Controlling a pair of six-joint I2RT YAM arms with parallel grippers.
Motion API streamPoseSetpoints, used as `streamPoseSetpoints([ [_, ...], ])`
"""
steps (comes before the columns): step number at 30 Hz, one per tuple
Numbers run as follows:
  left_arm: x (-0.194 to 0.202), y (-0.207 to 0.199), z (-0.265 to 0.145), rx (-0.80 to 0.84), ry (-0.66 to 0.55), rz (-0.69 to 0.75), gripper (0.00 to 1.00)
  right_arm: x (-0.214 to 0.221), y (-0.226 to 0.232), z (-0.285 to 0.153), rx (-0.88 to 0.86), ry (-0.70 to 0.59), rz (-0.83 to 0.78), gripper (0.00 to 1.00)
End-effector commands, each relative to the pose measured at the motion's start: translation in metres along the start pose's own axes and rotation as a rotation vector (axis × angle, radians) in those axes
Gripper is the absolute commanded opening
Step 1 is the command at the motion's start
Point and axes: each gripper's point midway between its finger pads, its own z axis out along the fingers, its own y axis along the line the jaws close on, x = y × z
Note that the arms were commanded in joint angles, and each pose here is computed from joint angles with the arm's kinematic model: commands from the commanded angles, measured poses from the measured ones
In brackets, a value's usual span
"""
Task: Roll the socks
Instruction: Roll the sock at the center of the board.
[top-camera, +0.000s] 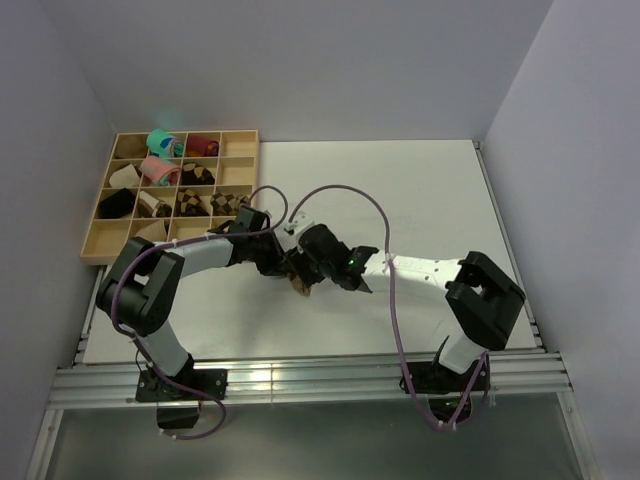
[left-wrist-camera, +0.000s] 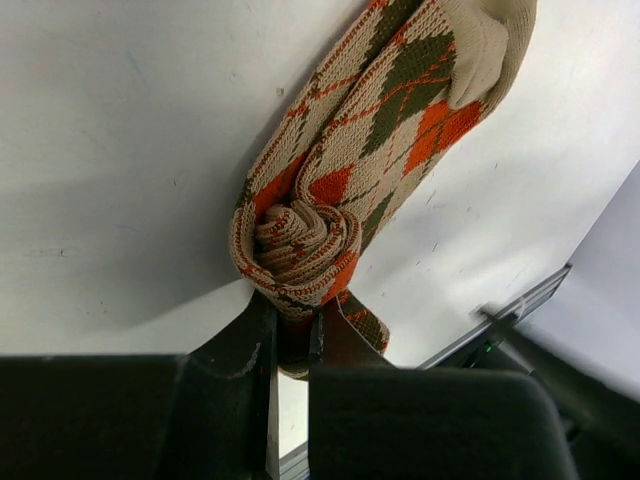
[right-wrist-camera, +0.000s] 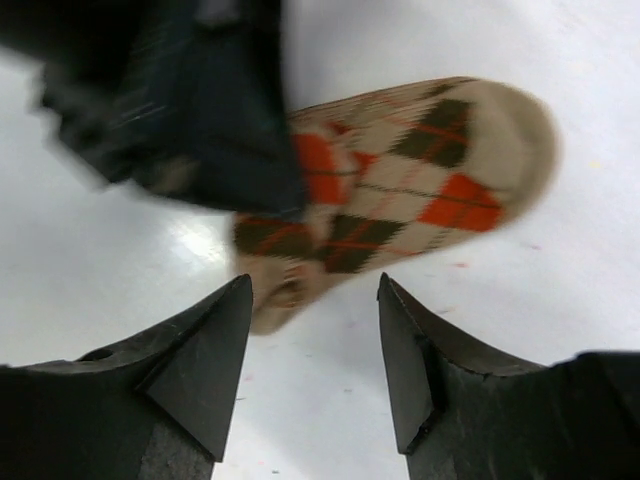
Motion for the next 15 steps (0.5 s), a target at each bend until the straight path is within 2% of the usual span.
streamPoseSetpoints([
  [1,0.033,0.044,-0.005,-0.132,0.118,0.047,0.00,-0.027,-0.018,-0.003,-0.004,-0.004,0.118,0.59],
  [7,0.041,0.043,-0.009,-0.104,0.156,0.097,0.01,-0.033,-0.043,0.014,-0.004,0.069,0.147,0.55],
  [15,0.050,0.042,-0.012,-0.069,0.189,0.126,0.01,-0.025,-0.039,0.037,-0.049,0.144,0.092,0.49],
])
